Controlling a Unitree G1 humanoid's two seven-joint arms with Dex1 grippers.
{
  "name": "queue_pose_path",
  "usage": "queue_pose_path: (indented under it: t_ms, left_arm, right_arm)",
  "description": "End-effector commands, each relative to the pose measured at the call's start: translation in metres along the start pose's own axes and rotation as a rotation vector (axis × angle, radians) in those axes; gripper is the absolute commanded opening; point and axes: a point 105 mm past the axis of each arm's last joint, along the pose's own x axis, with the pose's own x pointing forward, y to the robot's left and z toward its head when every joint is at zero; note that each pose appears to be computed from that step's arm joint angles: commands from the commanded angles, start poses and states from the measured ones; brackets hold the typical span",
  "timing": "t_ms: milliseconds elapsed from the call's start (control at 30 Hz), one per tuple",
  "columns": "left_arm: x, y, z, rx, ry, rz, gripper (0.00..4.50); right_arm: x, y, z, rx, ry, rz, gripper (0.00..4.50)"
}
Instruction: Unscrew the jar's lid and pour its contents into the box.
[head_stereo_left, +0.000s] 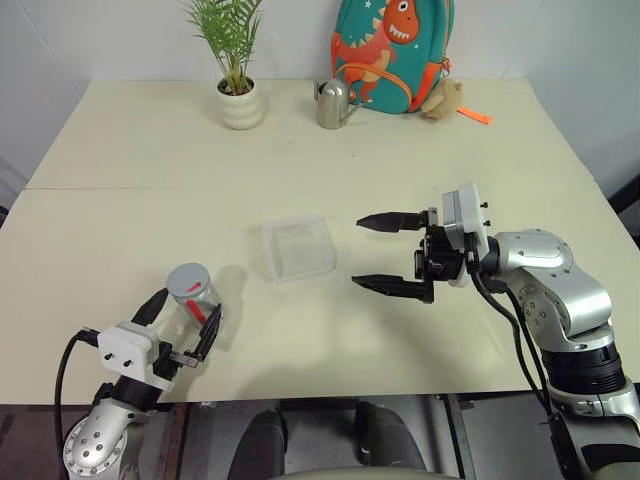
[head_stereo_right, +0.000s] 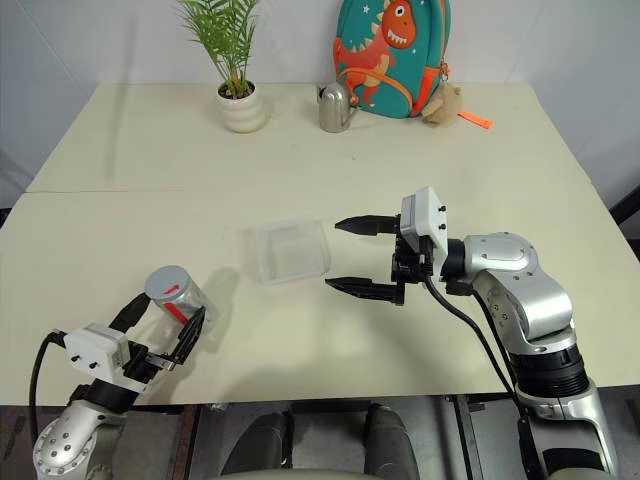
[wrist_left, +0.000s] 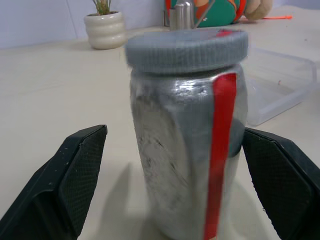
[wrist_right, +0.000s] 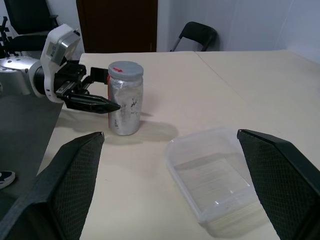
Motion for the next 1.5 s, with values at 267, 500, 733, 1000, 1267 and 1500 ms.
queue_pose_path:
  t_ms: [267, 500, 733, 1000, 1267, 1500]
  left_arm:
    - [-0.002, -0.004, 0.001, 0.021, -0.018, 0.17, 4.48]
    - [0.006, -0.009, -0.003, 0.029, -0.015, 0.24, 4.48]
    - [0.021, -0.013, 0.001, 0.058, -0.042, 0.259, 4.48]
    - [0.024, -0.009, 0.001, 0.079, -0.035, 0.287, 3.89]
    - [0.023, -0.005, -0.002, 0.06, -0.029, 0.289, 1.92]
    - [0.049, 0.012, 0.029, 0.005, -0.16, 0.03, 1.92]
  right_arm:
    - [0.002, 0.002, 0.011, -0.029, -0.031, 0.024, 4.5]
    - [0.002, 0.002, 0.01, -0.018, -0.025, 0.032, 4.5]
    - [0.003, 0.002, 0.008, -0.01, -0.025, 0.032, 4.5]
    - [0.002, 0.003, 0.005, 0.001, -0.023, 0.026, 4.5]
    - [0.003, 0.003, 0.005, 0.003, -0.024, 0.014, 4.5]
    - [0.006, -0.002, 0.008, -0.004, -0.038, -0.023, 4.5]
